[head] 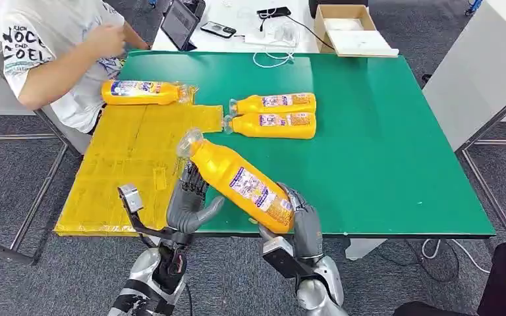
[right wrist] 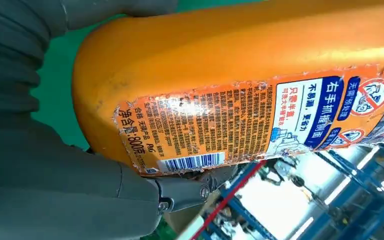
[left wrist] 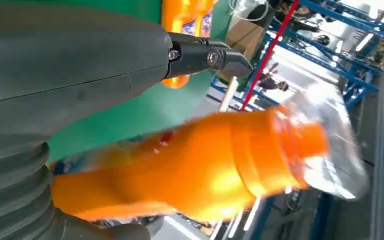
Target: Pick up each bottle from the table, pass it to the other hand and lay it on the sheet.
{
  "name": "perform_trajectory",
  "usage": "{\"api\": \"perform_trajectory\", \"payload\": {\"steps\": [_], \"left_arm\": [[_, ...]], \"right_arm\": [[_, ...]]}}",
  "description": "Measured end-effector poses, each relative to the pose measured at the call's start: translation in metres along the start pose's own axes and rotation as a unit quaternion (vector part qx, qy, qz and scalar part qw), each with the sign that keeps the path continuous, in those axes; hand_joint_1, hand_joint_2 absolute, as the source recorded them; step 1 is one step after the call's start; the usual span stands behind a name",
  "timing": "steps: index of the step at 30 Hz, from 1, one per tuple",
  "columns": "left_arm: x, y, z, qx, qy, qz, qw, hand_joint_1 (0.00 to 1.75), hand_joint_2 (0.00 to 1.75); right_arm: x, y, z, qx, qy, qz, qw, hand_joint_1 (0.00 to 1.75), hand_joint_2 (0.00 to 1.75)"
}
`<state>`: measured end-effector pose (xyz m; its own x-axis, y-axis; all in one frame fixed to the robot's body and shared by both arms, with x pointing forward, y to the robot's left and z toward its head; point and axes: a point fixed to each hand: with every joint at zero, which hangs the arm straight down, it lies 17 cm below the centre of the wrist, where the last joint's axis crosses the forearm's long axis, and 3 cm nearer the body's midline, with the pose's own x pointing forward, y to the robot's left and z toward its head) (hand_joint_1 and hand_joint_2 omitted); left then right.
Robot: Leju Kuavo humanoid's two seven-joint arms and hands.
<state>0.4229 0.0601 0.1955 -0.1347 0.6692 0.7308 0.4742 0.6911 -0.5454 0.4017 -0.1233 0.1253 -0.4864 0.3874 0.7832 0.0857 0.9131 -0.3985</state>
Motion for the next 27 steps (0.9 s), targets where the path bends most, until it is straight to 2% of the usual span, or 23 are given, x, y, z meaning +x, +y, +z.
{"api": "perform_trajectory", "payload": {"steps": [13, 27], "left_arm": [[0.005, -0.01, -0.001, -0.013, -0.008, -0.005, 1.0, 0.0, 1.75], [-0.007, -0.021, -0.004, -0.029, 0.011, -0.046, 0.998, 0.0, 1.75]], "right_arm": [[-0.006, 0.012, 0.002, 0.015, 0.014, -0.015, 1.0, 1.75, 1.75], [0.017, 0.042, -0.007, 0.042, -0.013, -0.006, 0.999, 1.75, 1.75]]}}
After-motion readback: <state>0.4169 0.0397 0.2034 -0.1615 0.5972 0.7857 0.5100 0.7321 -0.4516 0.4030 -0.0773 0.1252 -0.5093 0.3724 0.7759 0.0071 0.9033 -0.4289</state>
